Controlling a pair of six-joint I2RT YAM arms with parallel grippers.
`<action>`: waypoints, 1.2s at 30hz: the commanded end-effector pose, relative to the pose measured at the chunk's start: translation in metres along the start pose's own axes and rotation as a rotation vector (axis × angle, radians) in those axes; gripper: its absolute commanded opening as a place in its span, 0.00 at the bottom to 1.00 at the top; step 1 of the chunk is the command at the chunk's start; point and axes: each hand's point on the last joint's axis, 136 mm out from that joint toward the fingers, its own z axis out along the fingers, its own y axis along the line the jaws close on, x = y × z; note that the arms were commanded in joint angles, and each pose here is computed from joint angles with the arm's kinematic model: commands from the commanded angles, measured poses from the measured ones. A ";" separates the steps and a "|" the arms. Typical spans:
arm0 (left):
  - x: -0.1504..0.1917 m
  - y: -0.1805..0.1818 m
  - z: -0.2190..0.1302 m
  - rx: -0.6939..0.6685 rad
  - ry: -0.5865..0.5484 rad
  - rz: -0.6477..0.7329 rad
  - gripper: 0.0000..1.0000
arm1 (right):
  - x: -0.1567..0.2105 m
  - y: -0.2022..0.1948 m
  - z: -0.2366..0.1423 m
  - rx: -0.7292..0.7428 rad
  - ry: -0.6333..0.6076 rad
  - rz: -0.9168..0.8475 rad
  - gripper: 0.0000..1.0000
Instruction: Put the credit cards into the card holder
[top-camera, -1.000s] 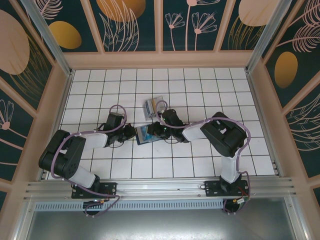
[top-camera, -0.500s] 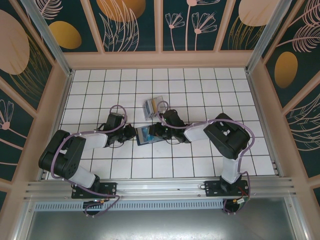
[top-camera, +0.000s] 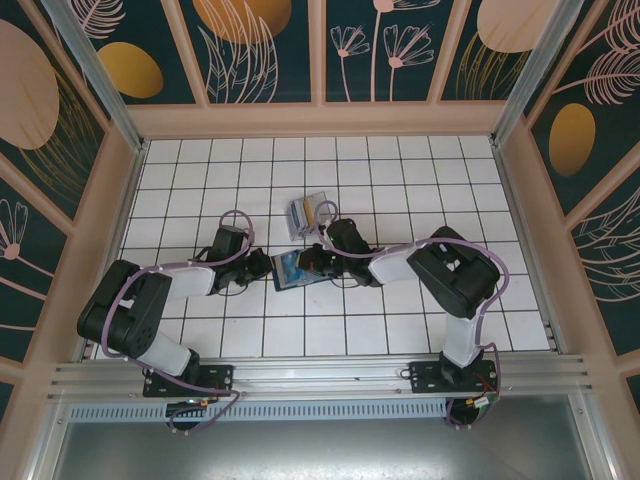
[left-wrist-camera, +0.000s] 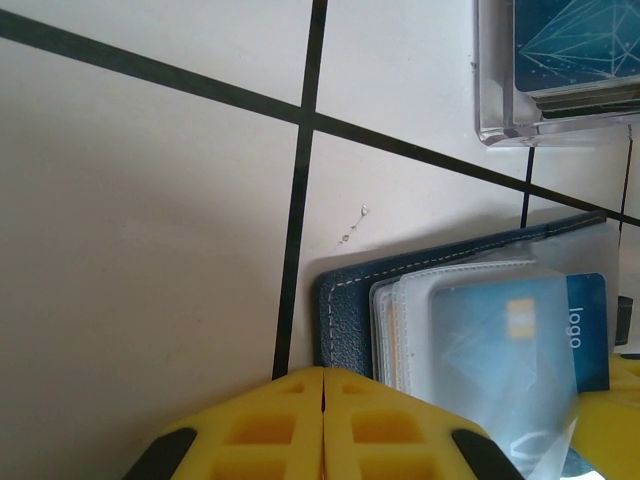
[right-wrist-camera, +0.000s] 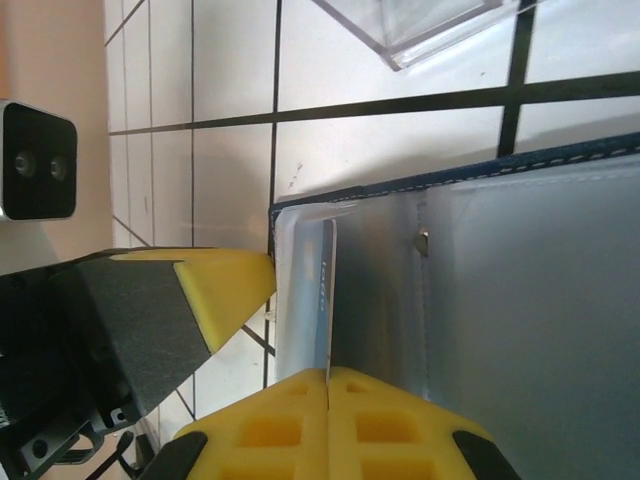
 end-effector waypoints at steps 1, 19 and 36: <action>0.022 0.017 0.002 -0.054 0.064 0.002 0.09 | 0.010 -0.008 0.009 -0.020 0.043 0.040 0.00; 0.021 0.017 0.004 -0.059 0.069 0.006 0.08 | 0.001 -0.019 -0.011 0.082 -0.004 -0.007 0.26; 0.020 0.013 0.006 -0.039 0.078 -0.003 0.08 | 0.012 0.002 0.004 -0.025 0.047 0.001 0.03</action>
